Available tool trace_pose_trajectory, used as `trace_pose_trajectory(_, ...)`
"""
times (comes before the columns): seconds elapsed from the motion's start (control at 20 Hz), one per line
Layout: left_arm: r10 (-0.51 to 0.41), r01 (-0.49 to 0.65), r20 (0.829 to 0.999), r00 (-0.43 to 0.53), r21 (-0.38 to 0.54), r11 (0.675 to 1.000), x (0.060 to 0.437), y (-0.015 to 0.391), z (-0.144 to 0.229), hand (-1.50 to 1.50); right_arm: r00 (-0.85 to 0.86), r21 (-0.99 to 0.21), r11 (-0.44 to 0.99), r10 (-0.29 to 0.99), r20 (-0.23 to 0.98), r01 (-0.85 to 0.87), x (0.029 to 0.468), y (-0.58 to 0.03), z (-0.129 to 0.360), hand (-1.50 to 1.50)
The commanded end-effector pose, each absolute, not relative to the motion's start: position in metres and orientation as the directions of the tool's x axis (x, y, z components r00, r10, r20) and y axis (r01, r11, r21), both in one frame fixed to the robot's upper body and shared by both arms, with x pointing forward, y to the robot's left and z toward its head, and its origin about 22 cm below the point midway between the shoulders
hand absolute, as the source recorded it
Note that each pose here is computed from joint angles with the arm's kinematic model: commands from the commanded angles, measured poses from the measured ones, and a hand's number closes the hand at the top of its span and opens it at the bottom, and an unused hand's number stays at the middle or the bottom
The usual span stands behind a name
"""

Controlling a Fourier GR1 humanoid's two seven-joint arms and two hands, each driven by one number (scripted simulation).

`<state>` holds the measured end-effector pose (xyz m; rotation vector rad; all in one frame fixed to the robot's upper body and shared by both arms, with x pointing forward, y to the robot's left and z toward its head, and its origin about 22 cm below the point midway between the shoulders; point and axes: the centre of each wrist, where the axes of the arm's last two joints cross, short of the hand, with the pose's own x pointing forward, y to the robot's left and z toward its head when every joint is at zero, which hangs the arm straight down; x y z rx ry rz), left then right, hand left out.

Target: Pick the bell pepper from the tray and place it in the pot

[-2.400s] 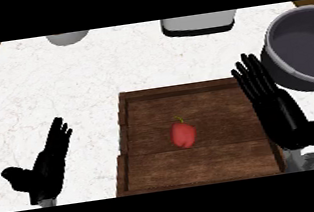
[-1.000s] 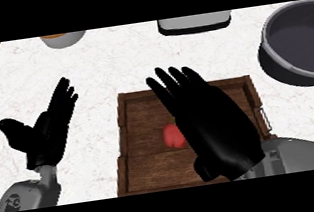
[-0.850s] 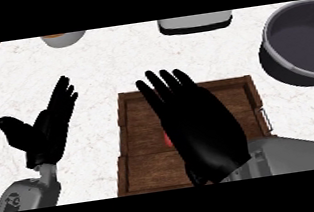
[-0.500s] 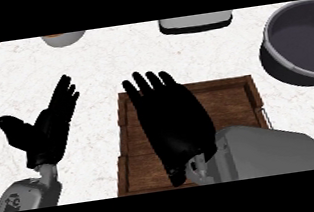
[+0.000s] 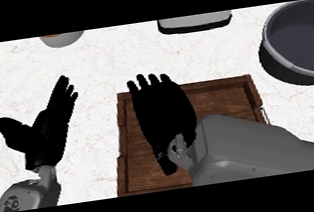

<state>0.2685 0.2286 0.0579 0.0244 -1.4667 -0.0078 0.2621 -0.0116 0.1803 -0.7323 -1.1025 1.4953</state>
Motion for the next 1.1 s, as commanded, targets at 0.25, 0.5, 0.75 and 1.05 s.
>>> trace_pose_trajectory(0.25,-0.02,-0.015,0.993,0.118,0.022,1.0,0.261,0.232,0.056,0.0,-0.024,-0.9,-0.107,0.994,-0.107,-0.423,0.252,0.006,0.155,-1.5)
trace_pose_trajectory(0.5,-0.027,0.003,0.995,0.092,0.027,1.0,0.27,0.236,0.059,0.0,-0.013,-0.919,-0.062,0.998,-0.062,-0.391,0.245,0.012,0.154,-1.5)
trace_pose_trajectory(0.75,-0.004,-0.016,0.994,0.112,0.006,1.0,0.264,0.227,0.045,0.0,-0.018,-0.923,-0.065,0.998,-0.063,-0.379,0.243,0.02,0.156,-1.5)
trace_pose_trajectory(1.05,-0.013,-0.004,0.995,0.101,0.014,1.0,0.273,0.23,0.069,0.0,0.056,-0.914,-0.079,0.992,-0.11,-0.398,0.252,0.032,0.13,-1.5)
